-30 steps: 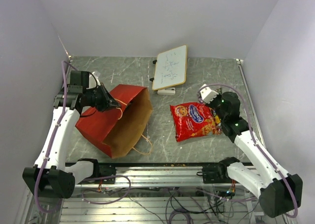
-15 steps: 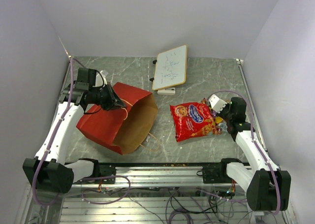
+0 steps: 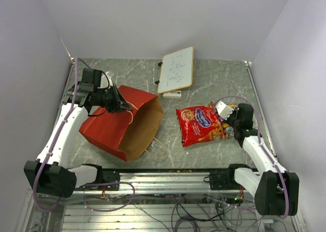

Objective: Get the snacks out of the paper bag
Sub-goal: Place the snack at the center of the board.

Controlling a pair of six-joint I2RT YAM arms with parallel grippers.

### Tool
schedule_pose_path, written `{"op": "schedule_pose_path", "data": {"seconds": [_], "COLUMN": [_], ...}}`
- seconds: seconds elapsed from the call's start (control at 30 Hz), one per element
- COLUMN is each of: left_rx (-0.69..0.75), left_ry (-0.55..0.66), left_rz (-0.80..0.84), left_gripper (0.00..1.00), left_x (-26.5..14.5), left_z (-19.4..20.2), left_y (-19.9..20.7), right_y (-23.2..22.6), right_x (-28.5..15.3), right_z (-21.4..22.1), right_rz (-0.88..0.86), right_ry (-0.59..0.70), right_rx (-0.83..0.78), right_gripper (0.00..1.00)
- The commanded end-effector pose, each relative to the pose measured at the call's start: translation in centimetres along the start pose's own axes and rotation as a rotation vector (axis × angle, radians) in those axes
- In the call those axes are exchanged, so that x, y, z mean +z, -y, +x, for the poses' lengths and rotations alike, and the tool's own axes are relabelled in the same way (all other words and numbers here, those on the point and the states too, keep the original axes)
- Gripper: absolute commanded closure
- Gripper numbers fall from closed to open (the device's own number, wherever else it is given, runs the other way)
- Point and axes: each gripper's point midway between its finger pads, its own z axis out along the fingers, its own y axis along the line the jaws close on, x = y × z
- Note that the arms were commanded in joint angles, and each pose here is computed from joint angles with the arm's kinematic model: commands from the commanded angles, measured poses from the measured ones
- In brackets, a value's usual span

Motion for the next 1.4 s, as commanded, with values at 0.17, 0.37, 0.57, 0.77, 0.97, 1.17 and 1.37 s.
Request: {"op": "schedule_pose_path", "data": {"seconds": [0.17, 0.37, 0.57, 0.77, 0.97, 1.17, 1.37], "left_rx": [0.02, 0.031, 0.047, 0.056, 0.079, 0.053, 0.066], "left_ry": [-0.034, 0.001, 0.001, 0.063, 0.084, 0.087, 0.114], "left_rz": [0.069, 0.079, 0.077, 0.085, 0.06, 0.023, -0.05], "left_gripper": [0.93, 0.93, 0.93, 0.93, 0.93, 0.93, 0.93], "left_x": [-1.3, -2.3, -2.3, -4.0, -5.1, -5.6, -6.2], "left_z": [1.6, 1.7, 0.6, -0.8, -1.5, -1.6, -2.1], "left_y": [1.4, 1.8, 2.6, 4.4, 5.0, 4.8, 3.8], "right_y": [2.0, 2.6, -0.2, -1.7, -4.3, -8.3, -12.4], "right_x": [-2.1, -6.0, -10.0, -13.6, -16.7, -19.1, -20.2], "right_z": [0.9, -6.5, -13.6, -18.9, -25.5, -31.8, -36.3], "right_rz": [0.111, 0.042, -0.213, -0.365, -0.576, -0.699, -0.701], "right_ry": [-0.059, 0.282, 0.572, 0.739, 0.89, 0.971, 1.033], "right_rx": [0.197, 0.478, 0.6, 0.535, 0.443, 0.285, 0.103], "right_gripper": [0.49, 0.43, 0.42, 0.42, 0.42, 0.42, 0.41]}}
